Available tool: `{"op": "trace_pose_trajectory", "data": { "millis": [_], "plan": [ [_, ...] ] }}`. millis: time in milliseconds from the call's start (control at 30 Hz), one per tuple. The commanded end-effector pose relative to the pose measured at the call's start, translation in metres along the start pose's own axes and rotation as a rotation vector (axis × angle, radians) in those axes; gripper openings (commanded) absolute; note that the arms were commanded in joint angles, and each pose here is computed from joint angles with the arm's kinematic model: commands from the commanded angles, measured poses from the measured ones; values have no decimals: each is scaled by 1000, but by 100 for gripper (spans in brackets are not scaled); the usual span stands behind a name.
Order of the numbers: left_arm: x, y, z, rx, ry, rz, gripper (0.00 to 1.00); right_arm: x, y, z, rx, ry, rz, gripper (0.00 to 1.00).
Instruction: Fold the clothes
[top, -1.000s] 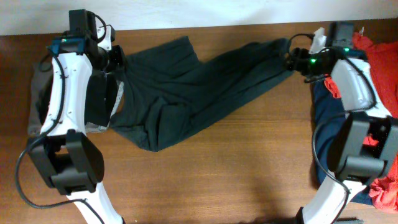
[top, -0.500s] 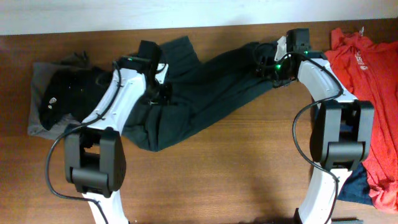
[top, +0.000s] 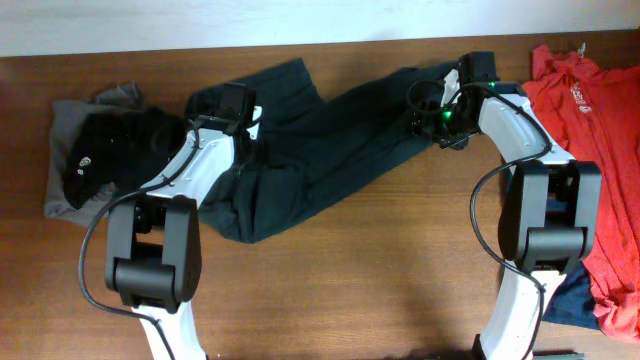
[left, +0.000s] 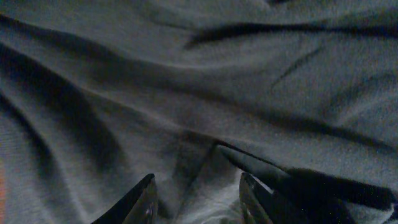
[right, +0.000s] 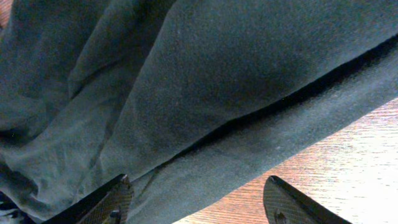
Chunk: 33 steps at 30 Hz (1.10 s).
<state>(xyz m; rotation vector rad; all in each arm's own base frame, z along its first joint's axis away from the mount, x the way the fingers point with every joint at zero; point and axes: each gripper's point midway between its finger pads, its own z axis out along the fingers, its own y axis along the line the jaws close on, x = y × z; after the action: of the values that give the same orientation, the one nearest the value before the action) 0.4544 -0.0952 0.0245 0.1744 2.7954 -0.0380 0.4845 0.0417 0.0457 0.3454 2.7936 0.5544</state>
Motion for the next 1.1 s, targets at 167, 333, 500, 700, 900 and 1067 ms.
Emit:
{"op": "trace_pose_trajectory", "data": {
  "millis": [167, 333, 500, 700, 900, 1067],
  "plan": [
    [32, -28, 20, 188, 136, -7, 1, -1, -1, -1, 1, -4, 10, 72],
    [3, -20, -39, 183, 111, -49, 1, -2, -1, -1, 1, -7, 2, 71],
    [-23, -13, -135, 149, -18, -38, 1, -2, -2, -1, 2, -7, 2, 71],
    [13, -4, -209, 114, -14, -39, 1, -9, -26, -14, 7, -20, 32, 67],
    [59, -5, -222, 104, 142, -35, 1, 2, -15, -30, -154, 28, -67, 66],
    [46, -6, -221, 109, 90, -32, 0, 17, 4, -16, -137, 77, -113, 67]
  ]
}}
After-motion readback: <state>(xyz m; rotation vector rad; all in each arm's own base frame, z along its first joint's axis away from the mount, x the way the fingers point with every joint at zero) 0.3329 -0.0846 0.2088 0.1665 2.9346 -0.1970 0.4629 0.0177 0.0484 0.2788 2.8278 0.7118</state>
